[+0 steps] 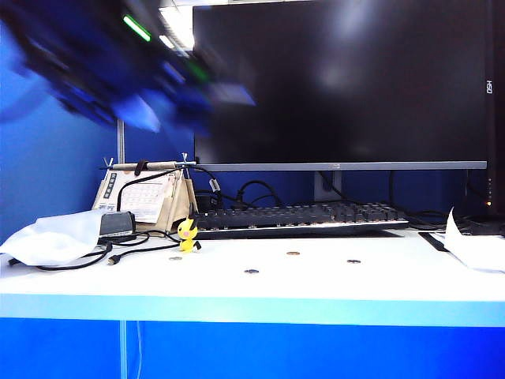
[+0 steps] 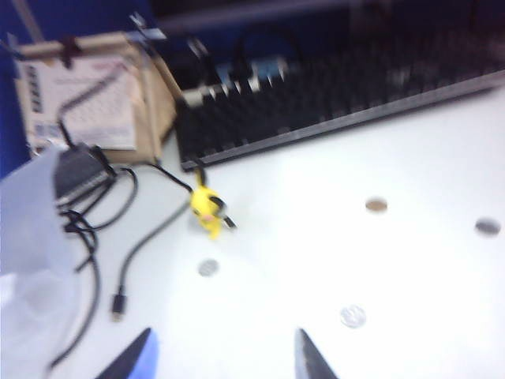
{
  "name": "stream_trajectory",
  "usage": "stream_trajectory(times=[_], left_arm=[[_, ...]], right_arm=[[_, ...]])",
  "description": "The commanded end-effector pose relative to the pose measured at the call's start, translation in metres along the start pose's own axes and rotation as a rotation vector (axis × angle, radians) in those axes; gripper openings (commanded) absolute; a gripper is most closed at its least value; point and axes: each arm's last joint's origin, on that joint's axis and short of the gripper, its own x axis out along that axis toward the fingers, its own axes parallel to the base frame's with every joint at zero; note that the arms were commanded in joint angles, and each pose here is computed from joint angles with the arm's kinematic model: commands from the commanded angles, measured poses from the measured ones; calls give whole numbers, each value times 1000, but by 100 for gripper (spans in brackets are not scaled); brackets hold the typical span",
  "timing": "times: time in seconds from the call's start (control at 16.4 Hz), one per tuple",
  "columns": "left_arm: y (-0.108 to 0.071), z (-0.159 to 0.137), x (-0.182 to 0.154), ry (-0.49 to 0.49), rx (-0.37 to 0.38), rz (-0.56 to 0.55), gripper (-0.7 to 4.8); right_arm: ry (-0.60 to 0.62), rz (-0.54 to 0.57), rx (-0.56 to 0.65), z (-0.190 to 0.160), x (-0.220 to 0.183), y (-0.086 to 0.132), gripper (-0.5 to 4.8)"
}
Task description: Pick up the doll and place it on the similarly colored coin.
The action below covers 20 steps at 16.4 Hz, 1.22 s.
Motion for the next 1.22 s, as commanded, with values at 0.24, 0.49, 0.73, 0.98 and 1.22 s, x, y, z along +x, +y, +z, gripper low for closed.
stream_trajectory(times=[0.24, 0.49, 0.73, 0.98, 1.22], left_arm=[[-22, 4, 2, 17, -68, -246, 233], [-22, 6, 2, 12, -196, -231, 234], [-16, 10, 8, -51, -307, -31, 247], [-18, 8, 35, -53, -298, 15, 245], [-48, 16, 71, -76, -321, 28, 379]], right_arm=[[2, 1, -1, -1, 0, 0, -5], [1, -2, -1, -1, 0, 0, -5], [2, -2, -1, -1, 0, 0, -5], [1, -2, -1, -1, 0, 0, -5], [1, -2, -1, -1, 0, 0, -5]])
